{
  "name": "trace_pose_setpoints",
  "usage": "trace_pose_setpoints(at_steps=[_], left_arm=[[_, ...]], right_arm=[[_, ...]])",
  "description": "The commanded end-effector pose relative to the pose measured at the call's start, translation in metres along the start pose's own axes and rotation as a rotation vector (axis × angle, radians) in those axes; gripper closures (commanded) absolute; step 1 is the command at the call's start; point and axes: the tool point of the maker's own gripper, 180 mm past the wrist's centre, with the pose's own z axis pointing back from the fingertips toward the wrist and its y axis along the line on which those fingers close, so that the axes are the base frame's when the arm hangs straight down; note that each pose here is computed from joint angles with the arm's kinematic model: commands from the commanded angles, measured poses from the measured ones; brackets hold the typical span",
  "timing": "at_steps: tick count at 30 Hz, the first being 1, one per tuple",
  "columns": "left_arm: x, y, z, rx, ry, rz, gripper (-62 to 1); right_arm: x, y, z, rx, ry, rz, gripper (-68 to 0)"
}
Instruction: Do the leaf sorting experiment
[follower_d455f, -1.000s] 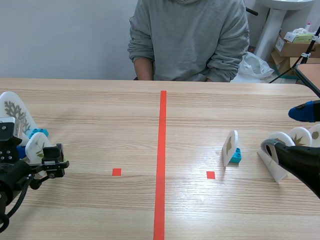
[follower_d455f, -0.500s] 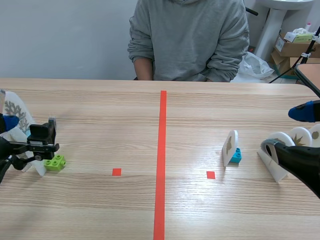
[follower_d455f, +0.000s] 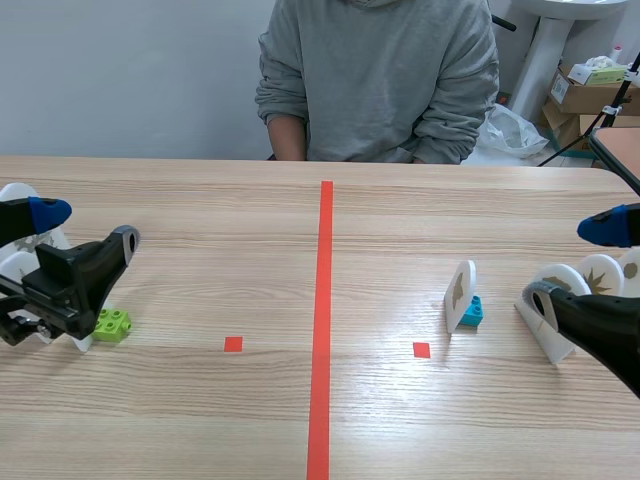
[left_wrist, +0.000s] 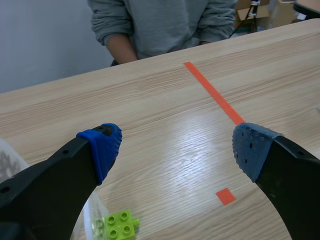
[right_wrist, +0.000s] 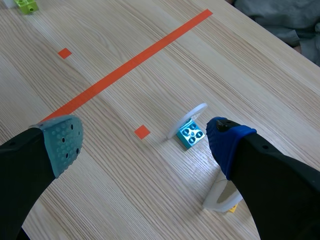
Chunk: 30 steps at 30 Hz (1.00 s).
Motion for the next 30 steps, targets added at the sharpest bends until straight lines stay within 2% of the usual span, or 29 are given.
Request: trace_pose_setpoints(at_steps=[1, 8, 11, 17, 24, 30], left_arm=[[0.010, -0.010, 0.003, -0.045, -0.026, -0.002, -48.2], [0.019, -0.044, 0.019, -0.190, -0.007, -0.043, -48.2], [0.023, -0.056, 0.026, -0.236, -0.005, -0.031, -48.2], [0.023, -0.075, 0.037, -0.318, 0.020, -0.047, -48.2], [0.020, -0.083, 0.043, -0.364, 0.041, -0.047, -48.2], [0.021, -0.083, 0.043, -0.366, 0.034, -0.046, -48.2]], right_arm=[[0.007, -0.002, 0.000, 0.004, -0.022, 0.014, -50.6], [0.004, -0.002, 0.000, 0.004, -0.009, 0.017, -50.6], [0.003, -0.002, 0.000, 0.003, -0.007, 0.016, -50.6], [-0.002, -0.003, 0.001, 0.001, 0.005, 0.004, -50.6], [-0.019, -0.010, 0.003, -0.016, 0.038, -0.037, -50.6], [-0.025, -0.011, 0.003, -0.022, 0.051, -0.050, -50.6]])
